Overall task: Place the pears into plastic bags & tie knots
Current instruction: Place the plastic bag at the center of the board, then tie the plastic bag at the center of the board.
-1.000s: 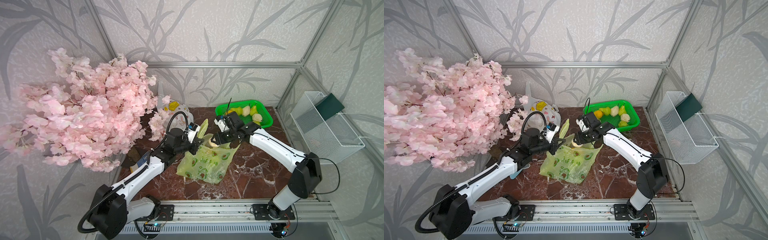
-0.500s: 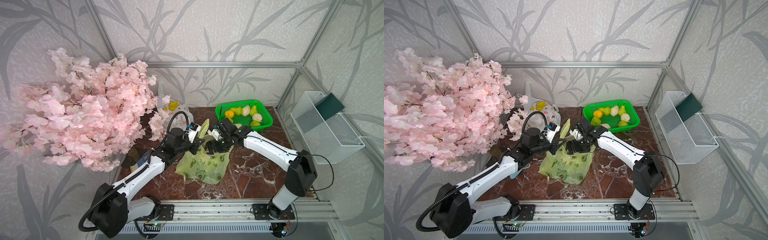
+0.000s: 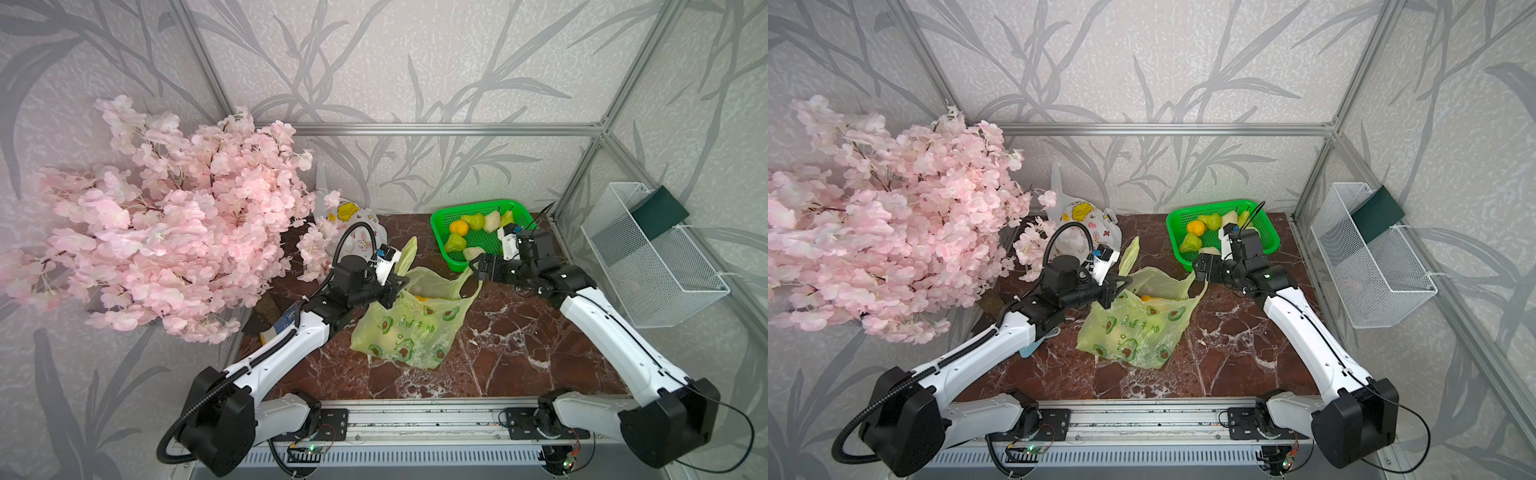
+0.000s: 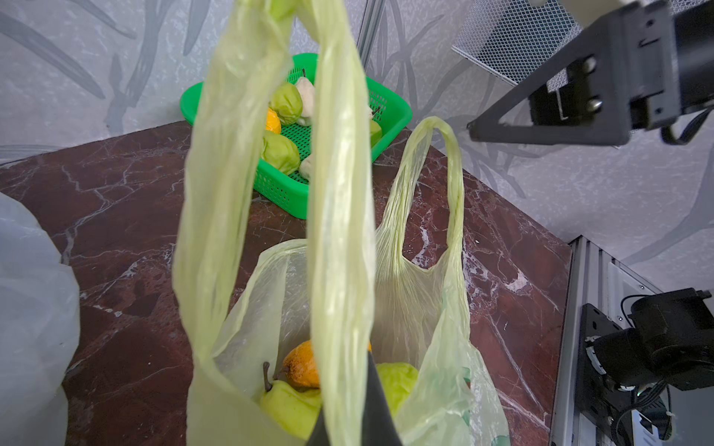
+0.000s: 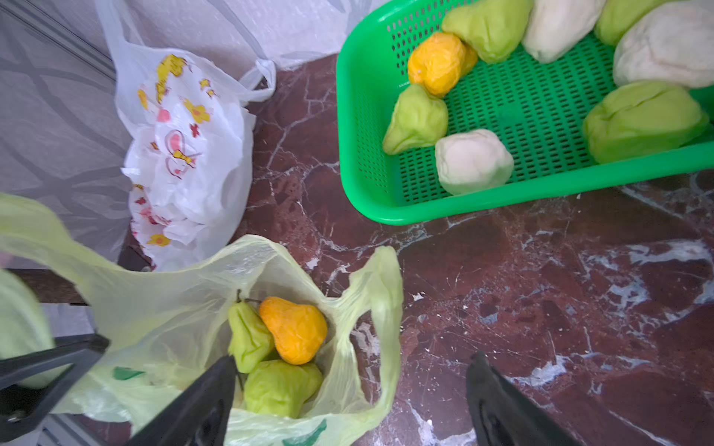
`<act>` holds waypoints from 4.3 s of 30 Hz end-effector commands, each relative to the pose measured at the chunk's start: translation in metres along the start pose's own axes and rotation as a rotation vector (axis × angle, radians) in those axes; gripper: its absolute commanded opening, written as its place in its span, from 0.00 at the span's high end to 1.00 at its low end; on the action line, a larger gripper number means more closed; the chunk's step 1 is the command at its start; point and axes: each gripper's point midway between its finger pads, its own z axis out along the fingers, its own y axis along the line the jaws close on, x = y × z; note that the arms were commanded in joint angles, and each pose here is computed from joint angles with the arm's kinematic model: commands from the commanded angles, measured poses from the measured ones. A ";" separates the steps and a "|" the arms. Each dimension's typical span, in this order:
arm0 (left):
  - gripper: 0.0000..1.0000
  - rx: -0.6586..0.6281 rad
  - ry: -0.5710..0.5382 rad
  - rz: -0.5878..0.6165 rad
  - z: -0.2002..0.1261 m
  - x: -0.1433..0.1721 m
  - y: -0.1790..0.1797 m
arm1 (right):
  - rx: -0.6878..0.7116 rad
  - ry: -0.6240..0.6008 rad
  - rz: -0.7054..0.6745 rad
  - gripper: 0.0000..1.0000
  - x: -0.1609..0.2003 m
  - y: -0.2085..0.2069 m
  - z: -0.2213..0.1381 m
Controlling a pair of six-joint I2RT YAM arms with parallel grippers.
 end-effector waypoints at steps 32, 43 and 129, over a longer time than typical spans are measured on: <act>1.00 0.086 -0.356 -0.117 0.006 -0.065 -0.062 | -0.301 -0.233 -0.118 1.00 -0.097 0.073 -0.096; 1.00 0.045 -0.327 -0.064 0.014 -0.044 -0.049 | 0.122 -0.207 -0.460 0.29 -0.099 0.064 -0.143; 1.00 0.040 -0.220 -0.073 0.007 -0.058 0.025 | -0.278 -0.320 -0.036 0.35 -0.053 -0.001 -0.132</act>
